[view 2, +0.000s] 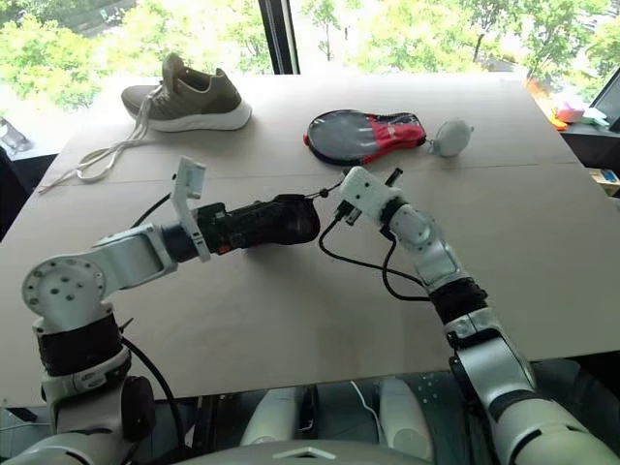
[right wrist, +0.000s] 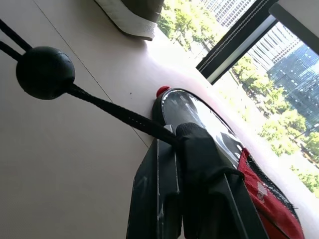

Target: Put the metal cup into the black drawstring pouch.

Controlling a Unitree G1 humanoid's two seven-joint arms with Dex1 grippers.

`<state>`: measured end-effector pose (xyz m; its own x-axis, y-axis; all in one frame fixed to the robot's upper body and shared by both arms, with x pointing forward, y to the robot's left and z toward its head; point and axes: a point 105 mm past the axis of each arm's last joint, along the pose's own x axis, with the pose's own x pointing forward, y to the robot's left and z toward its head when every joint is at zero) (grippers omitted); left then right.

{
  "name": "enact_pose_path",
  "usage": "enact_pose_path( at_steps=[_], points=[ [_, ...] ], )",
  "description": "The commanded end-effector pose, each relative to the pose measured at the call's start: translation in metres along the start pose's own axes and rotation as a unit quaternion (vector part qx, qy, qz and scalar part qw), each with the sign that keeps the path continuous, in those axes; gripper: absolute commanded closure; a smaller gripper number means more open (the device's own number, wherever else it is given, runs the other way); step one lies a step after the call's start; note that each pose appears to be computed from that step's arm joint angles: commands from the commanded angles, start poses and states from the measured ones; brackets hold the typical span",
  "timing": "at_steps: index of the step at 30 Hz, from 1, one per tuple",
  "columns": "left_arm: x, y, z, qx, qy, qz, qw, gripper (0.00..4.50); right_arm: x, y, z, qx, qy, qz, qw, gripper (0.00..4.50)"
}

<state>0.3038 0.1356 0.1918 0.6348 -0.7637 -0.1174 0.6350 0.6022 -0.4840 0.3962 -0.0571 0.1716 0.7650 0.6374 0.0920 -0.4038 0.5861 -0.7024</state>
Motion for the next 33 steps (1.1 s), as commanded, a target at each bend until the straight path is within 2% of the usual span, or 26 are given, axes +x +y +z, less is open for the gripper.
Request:
enact_pose_path(
  at_steps=[1,3,12,21,24,28,30,33],
  points=[
    [0.005,-0.019,0.016,0.089,-0.014,-0.031,0.995,1.73,-0.009,-0.023,0.028,-0.04,-0.032,-0.021,0.998,4.5],
    [0.014,-0.026,0.019,0.131,-0.008,-0.049,0.99,0.82,-0.014,-0.03,0.04,-0.061,-0.037,-0.021,0.997,4.5],
    [0.07,-0.027,0.026,0.227,-0.002,-0.084,0.97,0.82,-0.021,-0.035,0.077,-0.076,-0.053,-0.018,0.996,4.5],
    [0.093,-0.029,0.029,0.251,-0.006,-0.116,0.961,0.82,-0.021,-0.032,0.085,-0.072,-0.052,-0.019,0.996,4.5],
    [0.096,-0.031,0.031,0.252,-0.01,-0.123,0.96,1.64,-0.021,-0.03,0.085,-0.071,-0.05,-0.019,0.996,4.5],
    [0.1,-0.035,0.03,0.252,-0.013,-0.13,0.959,3.63,-0.021,-0.028,0.084,-0.071,-0.048,-0.016,0.996,4.5],
    [0.101,-0.036,0.028,0.257,-0.009,-0.132,0.957,4.36,-0.021,-0.027,0.084,-0.07,-0.048,-0.015,0.996,4.5],
    [0.102,-0.035,0.026,0.256,-0.007,-0.132,0.958,4.35,-0.022,-0.027,0.083,-0.063,-0.046,-0.018,0.997,4.5]
  ],
)
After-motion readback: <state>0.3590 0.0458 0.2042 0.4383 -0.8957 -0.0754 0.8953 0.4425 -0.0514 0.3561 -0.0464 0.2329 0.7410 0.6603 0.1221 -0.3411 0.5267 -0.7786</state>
